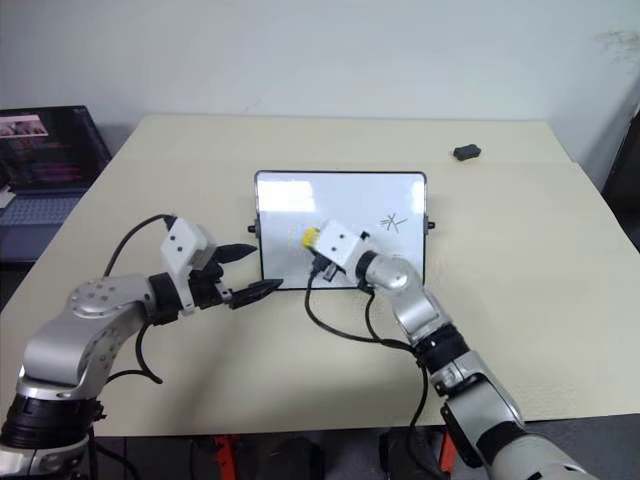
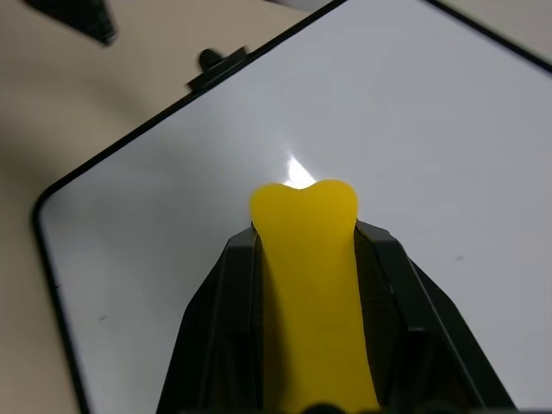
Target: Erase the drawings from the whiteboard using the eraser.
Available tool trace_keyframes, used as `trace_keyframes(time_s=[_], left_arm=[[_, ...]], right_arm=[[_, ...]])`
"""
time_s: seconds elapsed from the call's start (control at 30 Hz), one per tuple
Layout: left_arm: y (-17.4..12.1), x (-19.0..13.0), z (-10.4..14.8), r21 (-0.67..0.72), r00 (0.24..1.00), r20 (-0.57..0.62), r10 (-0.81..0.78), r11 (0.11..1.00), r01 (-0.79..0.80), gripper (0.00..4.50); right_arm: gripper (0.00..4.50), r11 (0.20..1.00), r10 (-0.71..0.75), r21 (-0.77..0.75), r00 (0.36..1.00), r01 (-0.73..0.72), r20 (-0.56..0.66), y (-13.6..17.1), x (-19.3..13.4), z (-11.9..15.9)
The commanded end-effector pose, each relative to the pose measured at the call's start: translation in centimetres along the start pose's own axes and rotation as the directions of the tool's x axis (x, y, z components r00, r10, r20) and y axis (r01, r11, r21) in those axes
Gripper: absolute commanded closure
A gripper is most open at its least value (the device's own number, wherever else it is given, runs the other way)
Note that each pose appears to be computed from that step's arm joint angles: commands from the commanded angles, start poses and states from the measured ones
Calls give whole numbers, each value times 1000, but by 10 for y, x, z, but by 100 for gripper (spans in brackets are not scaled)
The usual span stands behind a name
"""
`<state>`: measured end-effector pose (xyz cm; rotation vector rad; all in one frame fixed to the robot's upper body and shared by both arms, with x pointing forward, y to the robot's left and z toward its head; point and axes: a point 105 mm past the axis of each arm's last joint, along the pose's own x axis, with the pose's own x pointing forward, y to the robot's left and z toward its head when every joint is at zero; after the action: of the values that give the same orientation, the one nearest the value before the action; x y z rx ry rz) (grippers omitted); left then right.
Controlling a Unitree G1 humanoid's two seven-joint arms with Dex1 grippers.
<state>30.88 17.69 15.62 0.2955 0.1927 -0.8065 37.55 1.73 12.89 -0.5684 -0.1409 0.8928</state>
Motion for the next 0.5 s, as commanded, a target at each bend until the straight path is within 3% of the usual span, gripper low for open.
trace_keyframes(time_s=[0.03,0.17,0.23,0.37,0.5], left_arm=[[1,-4,15,35,999,40,11,999,-13,0],[0,-3,17,41,999,39,7,999,-9,0],[0,-3,16,41,999,38,6,999,-8,0],[-1,-2,16,41,999,34,-3,999,1,0],[-2,-1,17,44,999,36,-9,999,7,0]], right_arm=[[341,1000,-24,19,999,25,-42,-5,-5,-14],[341,983,-183,46,968,178,174,-40,-14,30],[341,969,-247,67,943,238,224,-55,-20,40],[341,936,-351,45,914,350,202,-84,-29,32],[341,931,-365,35,921,364,138,-85,-27,10]])
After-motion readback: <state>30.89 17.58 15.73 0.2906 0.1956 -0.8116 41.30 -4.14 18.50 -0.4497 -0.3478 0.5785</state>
